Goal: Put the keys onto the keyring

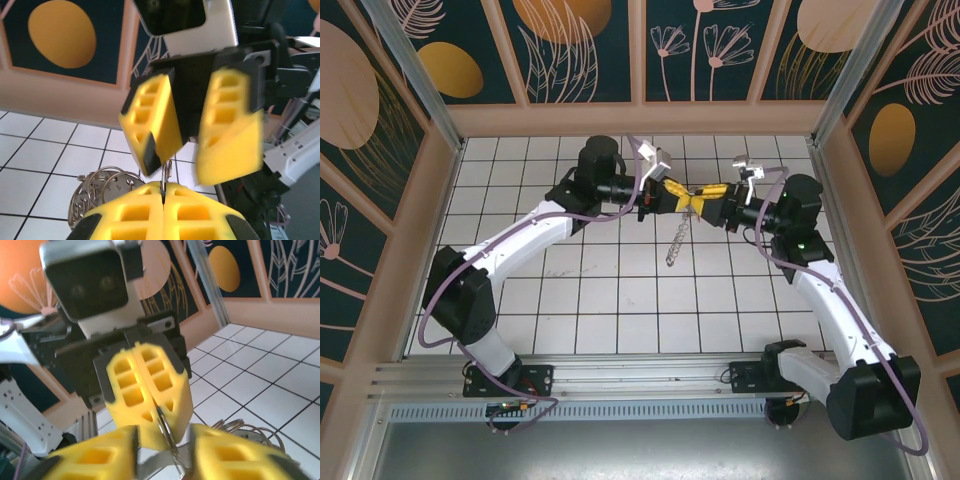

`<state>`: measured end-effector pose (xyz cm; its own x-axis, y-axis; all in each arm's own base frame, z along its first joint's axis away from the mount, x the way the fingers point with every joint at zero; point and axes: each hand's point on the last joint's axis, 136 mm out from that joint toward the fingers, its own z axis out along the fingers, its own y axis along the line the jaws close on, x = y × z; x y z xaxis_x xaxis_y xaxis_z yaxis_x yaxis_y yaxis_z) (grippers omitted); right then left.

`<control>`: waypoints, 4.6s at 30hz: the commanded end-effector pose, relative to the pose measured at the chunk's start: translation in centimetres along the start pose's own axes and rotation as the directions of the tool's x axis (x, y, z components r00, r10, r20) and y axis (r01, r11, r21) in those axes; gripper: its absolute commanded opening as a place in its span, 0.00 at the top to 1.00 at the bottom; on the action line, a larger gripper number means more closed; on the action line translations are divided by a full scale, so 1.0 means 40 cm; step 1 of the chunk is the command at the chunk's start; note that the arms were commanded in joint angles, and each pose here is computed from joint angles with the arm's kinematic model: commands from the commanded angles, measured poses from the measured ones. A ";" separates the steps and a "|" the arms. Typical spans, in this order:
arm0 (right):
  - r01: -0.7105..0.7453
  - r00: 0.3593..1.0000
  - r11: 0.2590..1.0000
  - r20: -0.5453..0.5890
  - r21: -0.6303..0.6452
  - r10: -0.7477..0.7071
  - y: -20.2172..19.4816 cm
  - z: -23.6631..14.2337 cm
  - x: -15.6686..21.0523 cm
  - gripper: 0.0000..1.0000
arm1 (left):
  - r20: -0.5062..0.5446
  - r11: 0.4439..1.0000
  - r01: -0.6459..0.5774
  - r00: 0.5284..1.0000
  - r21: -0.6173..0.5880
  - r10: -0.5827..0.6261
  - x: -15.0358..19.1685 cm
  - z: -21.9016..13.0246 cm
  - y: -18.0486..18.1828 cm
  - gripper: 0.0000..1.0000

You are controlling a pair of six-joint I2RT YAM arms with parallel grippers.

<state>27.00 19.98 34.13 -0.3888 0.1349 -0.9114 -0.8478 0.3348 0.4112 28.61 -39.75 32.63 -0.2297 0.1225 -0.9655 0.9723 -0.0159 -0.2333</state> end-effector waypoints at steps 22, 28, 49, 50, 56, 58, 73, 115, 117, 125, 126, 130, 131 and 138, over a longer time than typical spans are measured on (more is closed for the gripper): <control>0.008 0.966 0.997 0.257 0.077 -0.027 -0.063 -0.045 -0.033 0.44 | 0.285 0.994 0.099 0.953 0.043 -0.107 -0.145 -0.098 0.046 1.00; -0.001 0.961 0.998 0.274 0.061 -0.016 -0.085 -0.030 -0.043 0.43 | 0.289 0.990 0.130 0.947 0.054 -0.140 -0.160 -0.100 0.045 1.00; 0.082 0.979 0.941 0.151 0.327 -0.138 -0.122 0.058 0.017 0.44 | 0.299 0.986 0.166 0.939 0.035 -0.169 -0.154 -0.108 0.047 1.00; 0.097 0.978 0.942 0.143 0.322 -0.150 -0.114 0.067 0.018 0.44 | 0.301 0.985 0.168 0.938 0.033 -0.171 -0.153 -0.109 0.048 1.00; 0.128 0.977 0.936 0.123 0.328 -0.177 -0.106 0.101 0.016 0.44 | 0.292 0.983 0.181 0.939 0.034 -0.183 -0.140 -0.107 0.049 1.00; 0.137 0.975 0.934 0.122 0.331 -0.186 -0.105 0.109 0.011 0.44 | 0.291 0.983 0.183 0.939 0.033 -0.184 -0.138 -0.107 0.049 1.00; 0.166 0.975 0.930 0.084 0.328 -0.204 -0.109 0.133 -0.001 0.75 | 0.279 0.980 0.196 0.940 0.032 -0.197 -0.117 -0.104 0.052 1.00; 0.105 0.983 0.981 0.133 0.160 -0.127 0.012 -0.008 -0.065 0.54 | 0.334 0.976 0.219 0.920 0.000 -0.207 -0.126 -0.116 0.068 1.00; 0.078 0.977 0.982 0.183 0.174 -0.110 0.005 -0.022 -0.102 0.54 | 0.334 0.974 0.225 0.918 0.005 -0.214 -0.125 -0.113 0.072 1.00; -0.123 0.945 0.989 0.315 0.084 0.091 -0.045 0.000 -0.194 0.54 | 0.322 0.968 0.248 0.915 0.026 -0.243 -0.122 -0.105 0.076 1.00; -0.135 0.941 0.989 0.318 0.054 0.111 -0.042 0.005 -0.196 0.55 | 0.321 0.968 0.251 0.915 0.025 -0.245 -0.120 -0.104 0.077 1.00; -0.158 0.933 0.987 0.325 -0.027 0.158 -0.030 0.015 -0.197 0.57 | 0.319 0.964 0.266 0.911 0.024 -0.260 -0.117 -0.103 0.082 1.00; -0.166 0.932 0.985 0.321 -0.040 0.170 -0.030 0.018 -0.194 0.57 | 0.319 0.963 0.270 0.910 0.026 -0.264 -0.117 -0.102 0.083 1.00; -0.187 0.934 0.977 0.289 -0.103 0.209 -0.022 0.030 -0.165 0.65 | 0.318 0.959 0.281 0.907 0.036 -0.277 -0.125 -0.101 0.083 1.00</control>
<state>31.98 19.43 39.06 -0.4375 0.4745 -0.7639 -0.7524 0.2722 0.5999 33.57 -36.33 34.76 -0.5314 -0.1768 -0.8285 0.8391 0.0244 -0.5434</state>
